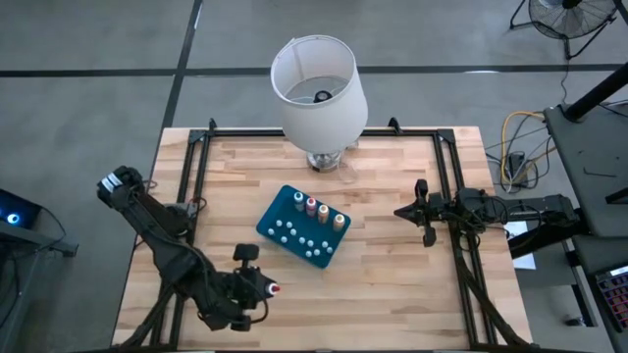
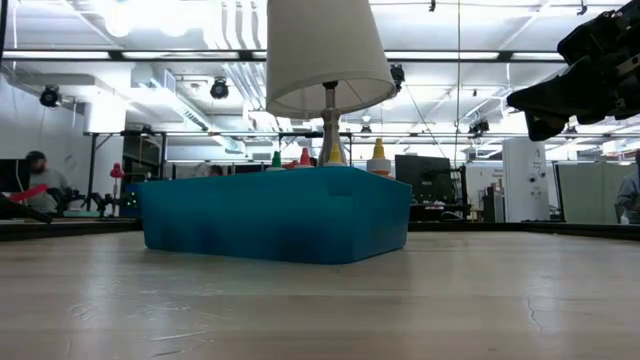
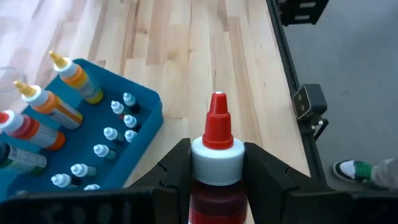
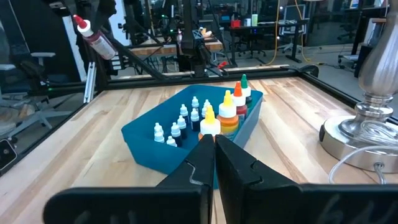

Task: Pick & Place food coloring
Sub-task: Put the large red food coloring bottle into the blue container

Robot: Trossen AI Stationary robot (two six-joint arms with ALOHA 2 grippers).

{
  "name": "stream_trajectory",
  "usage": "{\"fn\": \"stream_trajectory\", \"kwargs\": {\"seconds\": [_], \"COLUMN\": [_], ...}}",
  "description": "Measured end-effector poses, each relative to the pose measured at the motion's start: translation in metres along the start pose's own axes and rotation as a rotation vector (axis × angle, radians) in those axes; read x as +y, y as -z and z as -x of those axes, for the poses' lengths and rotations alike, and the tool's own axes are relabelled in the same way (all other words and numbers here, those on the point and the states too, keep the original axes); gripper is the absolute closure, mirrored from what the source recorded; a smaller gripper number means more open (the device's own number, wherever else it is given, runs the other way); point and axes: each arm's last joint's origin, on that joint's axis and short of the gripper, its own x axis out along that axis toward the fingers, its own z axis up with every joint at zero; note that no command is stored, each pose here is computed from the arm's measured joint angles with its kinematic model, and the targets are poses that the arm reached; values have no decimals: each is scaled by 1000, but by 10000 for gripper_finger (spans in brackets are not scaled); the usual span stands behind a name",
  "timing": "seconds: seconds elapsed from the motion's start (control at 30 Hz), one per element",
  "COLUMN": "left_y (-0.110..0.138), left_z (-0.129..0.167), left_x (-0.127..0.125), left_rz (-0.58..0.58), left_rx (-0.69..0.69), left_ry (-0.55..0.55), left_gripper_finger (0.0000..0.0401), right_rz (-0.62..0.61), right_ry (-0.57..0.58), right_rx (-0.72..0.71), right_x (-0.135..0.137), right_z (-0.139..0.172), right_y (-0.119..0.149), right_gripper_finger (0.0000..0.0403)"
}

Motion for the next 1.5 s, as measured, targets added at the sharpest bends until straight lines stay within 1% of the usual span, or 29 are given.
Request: {"fn": "stream_trajectory", "kwargs": {"seconds": [0.17,0.3,0.47,0.53,0.63,0.77,0.97,1.1,1.23,1.33,1.5], "left_y": [9,20,40,44,49,66,89,99,108,110,117], "left_z": [-13,-30,-45,-42,-29,-17,-9,-9,-14,-18,-26], "left_x": [-3,-8,-9,-7,-3,8,24,31,36,39,48], "left_rz": [38,97,96,83,42,-40,-34,-59,-104,-82,-122], "left_rx": [-46,-139,-212,-230,-262,-282,-343,-385,-426,-463,-481], "left_ry": [26,85,149,184,225,244,285,291,272,268,223], "left_gripper_finger": [309,309,309,309,309,309,309,309,309,309,309], "right_rz": [0,0,0,0,0,0,0,0,0,0,0], "right_ry": [0,0,0,0,0,0,0,0,0,0,0], "right_rx": [0,0,-1,-1,-1,-1,-1,-1,-1,0,-1], "right_x": [0,0,0,0,0,0,0,0,0,0,0], "right_z": [0,0,0,0,0,0,0,0,0,0,0], "right_y": [0,0,0,0,0,0,0,0,0,0,0], "right_gripper_finger": [394,394,394,394,394,394,394,394,394,394,394]}}
